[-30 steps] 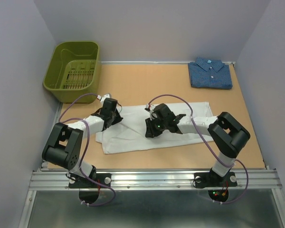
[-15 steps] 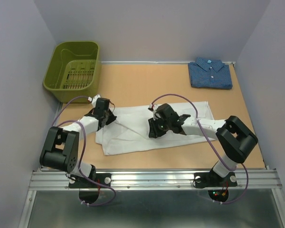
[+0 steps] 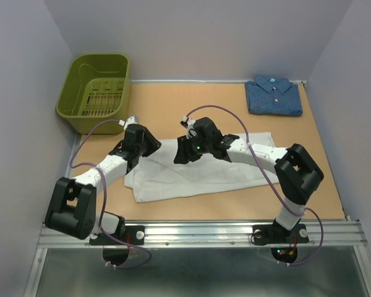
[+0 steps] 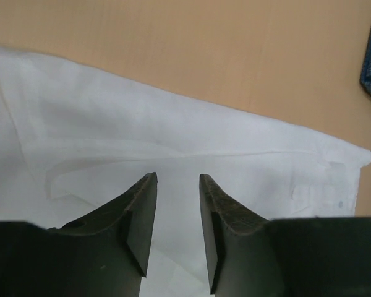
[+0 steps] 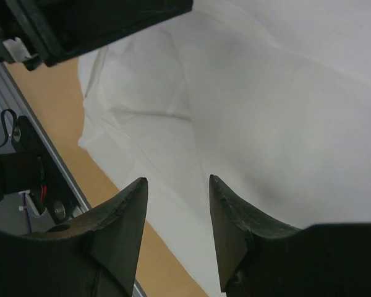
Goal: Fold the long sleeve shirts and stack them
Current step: Fold the shirt
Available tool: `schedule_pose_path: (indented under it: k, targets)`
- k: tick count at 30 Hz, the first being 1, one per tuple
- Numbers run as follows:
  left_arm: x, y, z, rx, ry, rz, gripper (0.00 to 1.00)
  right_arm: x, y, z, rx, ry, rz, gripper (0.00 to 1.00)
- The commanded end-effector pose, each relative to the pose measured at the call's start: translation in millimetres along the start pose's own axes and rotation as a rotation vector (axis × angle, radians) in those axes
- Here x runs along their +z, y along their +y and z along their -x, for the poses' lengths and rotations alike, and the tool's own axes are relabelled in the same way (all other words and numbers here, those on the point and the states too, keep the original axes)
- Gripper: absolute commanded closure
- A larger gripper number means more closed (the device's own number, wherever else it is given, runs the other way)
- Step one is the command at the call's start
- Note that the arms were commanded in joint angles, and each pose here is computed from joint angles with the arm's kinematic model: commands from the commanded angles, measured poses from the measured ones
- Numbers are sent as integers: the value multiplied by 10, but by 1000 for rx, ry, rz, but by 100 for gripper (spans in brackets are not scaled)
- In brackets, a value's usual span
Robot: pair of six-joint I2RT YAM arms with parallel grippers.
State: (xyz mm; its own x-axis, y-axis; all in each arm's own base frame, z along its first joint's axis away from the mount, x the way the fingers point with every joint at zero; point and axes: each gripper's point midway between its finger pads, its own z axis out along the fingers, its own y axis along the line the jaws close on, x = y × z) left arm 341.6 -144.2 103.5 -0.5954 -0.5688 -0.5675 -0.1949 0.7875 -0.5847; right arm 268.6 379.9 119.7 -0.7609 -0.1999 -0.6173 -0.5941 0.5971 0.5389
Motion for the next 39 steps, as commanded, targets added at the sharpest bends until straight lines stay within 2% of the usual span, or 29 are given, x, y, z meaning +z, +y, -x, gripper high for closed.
schedule_pose_path:
  k: [1, 7, 13, 17, 21, 25, 26, 27, 28, 31, 32, 35, 39]
  targets:
    - [227, 58, -170, -28, 63, 18, 66, 219, 123, -16, 20, 44, 111, 51]
    - [320, 298, -311, -42, 81, 97, 68, 336, -59, -516, 60, 165, 124, 59]
    - [383, 590, -316, -79, 66, 179, 72, 245, -427, -1091, 118, 256, 21, 60]
    - [460, 621, -350, -77, 94, 191, 72, 115, -507, -1180, 116, 252, -15, 59]
    - [471, 595, -305, -77, 92, 197, 73, -50, -456, -994, 71, 178, -40, 58]
    - [392, 458, -219, -69, 87, 173, 71, -279, -578, -767, 15, 107, -177, 50]
    - [322, 340, -149, -63, 68, 143, 67, -333, -628, -688, 2, 86, -214, 49]
    - [280, 287, -92, -58, 47, 135, 63, -391, -685, -629, -19, 70, -252, 41]
    - [221, 263, -83, -47, 42, 137, 50, -517, -795, -559, -32, 46, -337, 34]
    - [12, 106, 11, -6, -7, 115, 28, -788, -1107, -431, -53, 12, -520, 17]
    - [-78, 3, 30, 5, -21, 92, 16, -887, -1197, -375, -49, -5, -565, 16]
    - [-202, -18, -47, 9, -8, 93, 6, -1114, -1501, -373, -39, 5, -704, 14]
    - [-206, 50, -337, -18, 60, 106, 8, -1213, -1700, -442, -18, 29, -773, 14]
